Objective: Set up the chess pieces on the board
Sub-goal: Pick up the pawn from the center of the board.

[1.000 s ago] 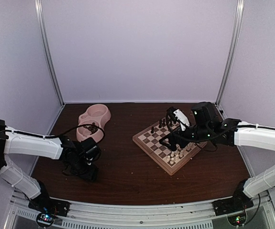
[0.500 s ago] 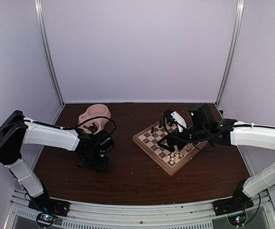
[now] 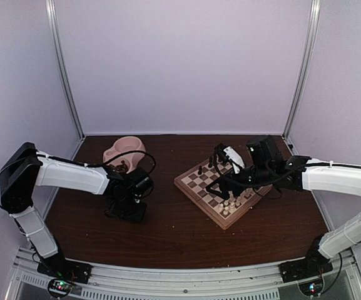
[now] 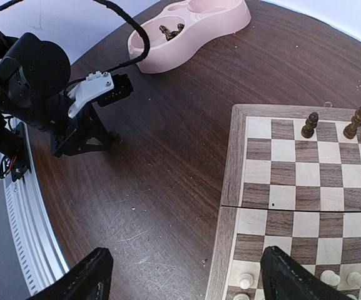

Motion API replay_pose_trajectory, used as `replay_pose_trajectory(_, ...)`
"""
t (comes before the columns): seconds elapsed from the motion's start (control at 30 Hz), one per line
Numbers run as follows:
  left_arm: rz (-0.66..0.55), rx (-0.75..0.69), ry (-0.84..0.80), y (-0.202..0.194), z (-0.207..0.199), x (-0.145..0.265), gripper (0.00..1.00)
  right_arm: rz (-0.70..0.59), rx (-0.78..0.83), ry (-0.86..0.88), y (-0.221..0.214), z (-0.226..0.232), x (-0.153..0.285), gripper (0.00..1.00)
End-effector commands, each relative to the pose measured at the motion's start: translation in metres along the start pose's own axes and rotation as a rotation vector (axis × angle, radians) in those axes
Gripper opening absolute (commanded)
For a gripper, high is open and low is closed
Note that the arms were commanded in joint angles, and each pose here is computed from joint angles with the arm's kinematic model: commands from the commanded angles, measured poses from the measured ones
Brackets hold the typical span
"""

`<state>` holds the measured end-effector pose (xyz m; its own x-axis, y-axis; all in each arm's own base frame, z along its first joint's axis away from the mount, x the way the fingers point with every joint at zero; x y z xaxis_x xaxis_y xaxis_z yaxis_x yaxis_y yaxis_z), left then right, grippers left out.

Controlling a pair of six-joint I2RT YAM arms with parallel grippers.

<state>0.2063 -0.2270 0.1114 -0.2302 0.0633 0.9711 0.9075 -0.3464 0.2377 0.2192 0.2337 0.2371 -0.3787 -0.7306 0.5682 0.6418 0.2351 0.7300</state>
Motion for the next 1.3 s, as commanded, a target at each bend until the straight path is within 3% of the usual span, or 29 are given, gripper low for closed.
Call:
replay_pose_trajectory(0.0,-0.003,-0.040,-0.010,0.011,-0.005,-0.004,0.33,0.004,-0.002,0.033,0.006,0.003,-0.001,0.84)
replay_pose_trajectory(0.17,0.012,-0.034,0.027,0.018,-0.006,-0.004,0.31,0.012,-0.001,0.040,0.005,0.004,0.000,0.83)
replay_pose_trajectory(0.4,0.028,-0.029,0.050,0.016,-0.004,-0.006,0.15,0.031,-0.001,0.056,0.003,0.005,-0.001,0.80)
replay_pose_trajectory(0.73,-0.055,-0.003,-0.035,0.040,-0.015,0.022,0.09,0.050,-0.018,0.121,0.003,0.010,-0.009,0.76)
replay_pose_trajectory(0.97,-0.263,0.150,-0.269,0.080,-0.015,0.079,0.10,-0.025,-0.038,0.170,0.009,0.021,-0.014,0.75)
replay_pose_trajectory(1.13,-0.428,0.323,-0.614,0.106,-0.014,0.107,0.09,-0.169,-0.119,0.222,0.027,0.032,-0.014,0.69)
replay_pose_trajectory(1.27,-0.501,0.437,-0.784,0.121,-0.020,0.124,0.08,-0.284,-0.111,0.236,0.040,0.044,-0.013,0.67)
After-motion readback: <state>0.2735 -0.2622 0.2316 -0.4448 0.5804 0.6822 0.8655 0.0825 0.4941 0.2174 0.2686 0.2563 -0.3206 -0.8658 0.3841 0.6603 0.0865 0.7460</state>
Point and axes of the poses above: each gripper's point midway between its finger pads, its own x axis back along the fingers, its own z axis along the line the jaws close on, y = z × x, the point moved 10 cm from there along x, back along the fingers, and after that the axes turned 7 degrees about -x, right-handed, at the moved point
